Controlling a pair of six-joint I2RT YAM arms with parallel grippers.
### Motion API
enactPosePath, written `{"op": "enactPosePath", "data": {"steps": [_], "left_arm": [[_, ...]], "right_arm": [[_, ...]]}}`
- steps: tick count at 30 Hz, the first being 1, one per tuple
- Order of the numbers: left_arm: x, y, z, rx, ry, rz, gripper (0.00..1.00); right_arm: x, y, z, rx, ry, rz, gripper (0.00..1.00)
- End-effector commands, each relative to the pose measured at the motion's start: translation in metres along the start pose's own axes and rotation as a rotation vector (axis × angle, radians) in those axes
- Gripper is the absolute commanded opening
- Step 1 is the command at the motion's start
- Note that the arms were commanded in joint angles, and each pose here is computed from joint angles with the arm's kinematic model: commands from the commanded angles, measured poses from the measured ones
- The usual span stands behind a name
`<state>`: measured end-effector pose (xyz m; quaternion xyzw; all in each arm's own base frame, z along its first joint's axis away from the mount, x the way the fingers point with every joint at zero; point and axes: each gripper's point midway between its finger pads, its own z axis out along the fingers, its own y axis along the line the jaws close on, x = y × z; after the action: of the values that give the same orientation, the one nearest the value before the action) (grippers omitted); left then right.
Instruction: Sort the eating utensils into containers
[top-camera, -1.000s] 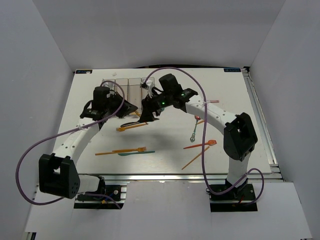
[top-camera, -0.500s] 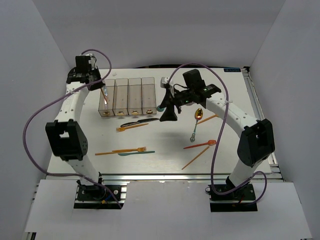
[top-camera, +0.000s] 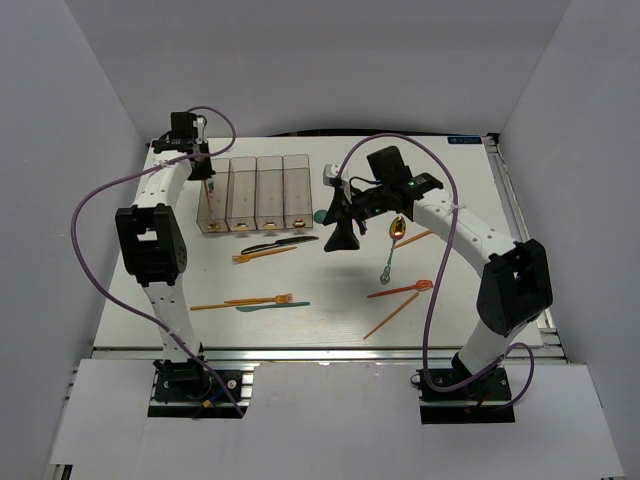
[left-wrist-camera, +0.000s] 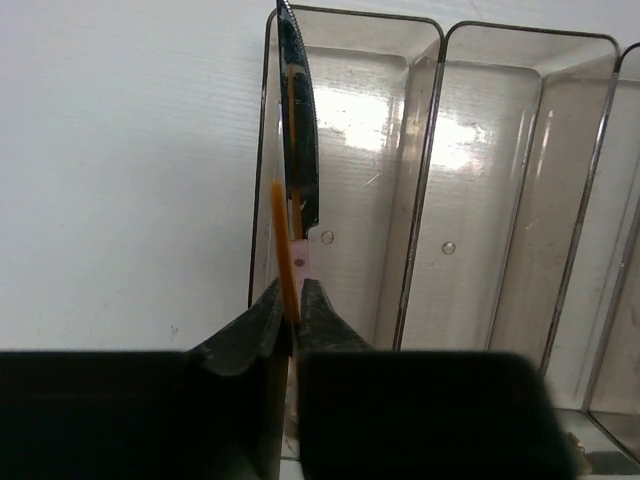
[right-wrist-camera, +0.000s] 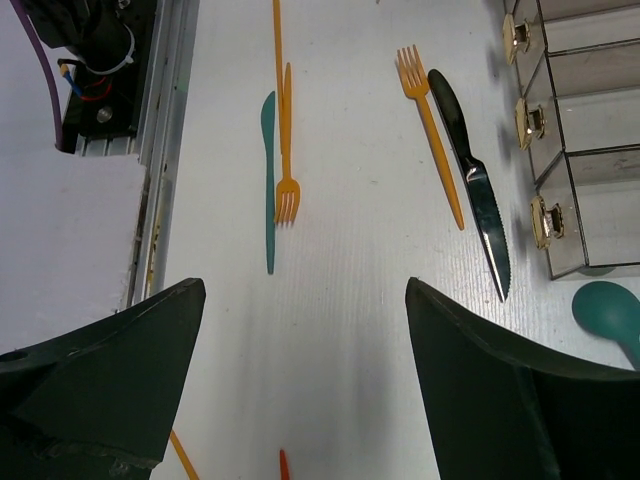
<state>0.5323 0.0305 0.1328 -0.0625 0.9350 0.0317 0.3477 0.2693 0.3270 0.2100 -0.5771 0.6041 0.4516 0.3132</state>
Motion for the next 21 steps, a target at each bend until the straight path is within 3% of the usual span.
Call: {"op": "enactPosePath", "data": {"steps": [1, 3, 7, 8, 11, 16, 21], "left_arm": [[-0.020, -0.005, -0.015, 0.023, -0.056, -0.018, 0.22], [-0.012, -0.006, -0.016, 0.031, -0.042, -0.032, 0.30], [-0.007, -0.010, -0.026, 0.057, -0.043, -0.062, 0.56], [-0.007, -0.012, -0.029, 0.063, -0.047, -0.064, 0.57], [-0.009, -0.010, -0.045, 0.060, -0.070, -0.072, 0.71], [-0.015, -0.001, -0.091, 0.044, -0.139, -0.109, 0.81], [0.013, -0.007, -0.138, 0.134, -0.158, -0.210, 0.84]], "right_arm": [[-0.007, 0.005, -0.006, -0.001, -0.014, -0.044, 0.88], [-0.005, 0.005, -0.006, 0.000, -0.009, -0.047, 0.88], [-0.002, 0.004, -0.007, 0.007, 0.002, -0.056, 0.88], [-0.002, 0.003, -0.007, 0.010, 0.004, -0.057, 0.88], [-0.002, 0.002, -0.009, 0.020, 0.011, -0.075, 0.88], [-0.003, 0.000, -0.013, 0.039, 0.025, -0.115, 0.88], [-0.011, 0.016, -0.022, 0.006, 0.000, -0.230, 0.89]]}}
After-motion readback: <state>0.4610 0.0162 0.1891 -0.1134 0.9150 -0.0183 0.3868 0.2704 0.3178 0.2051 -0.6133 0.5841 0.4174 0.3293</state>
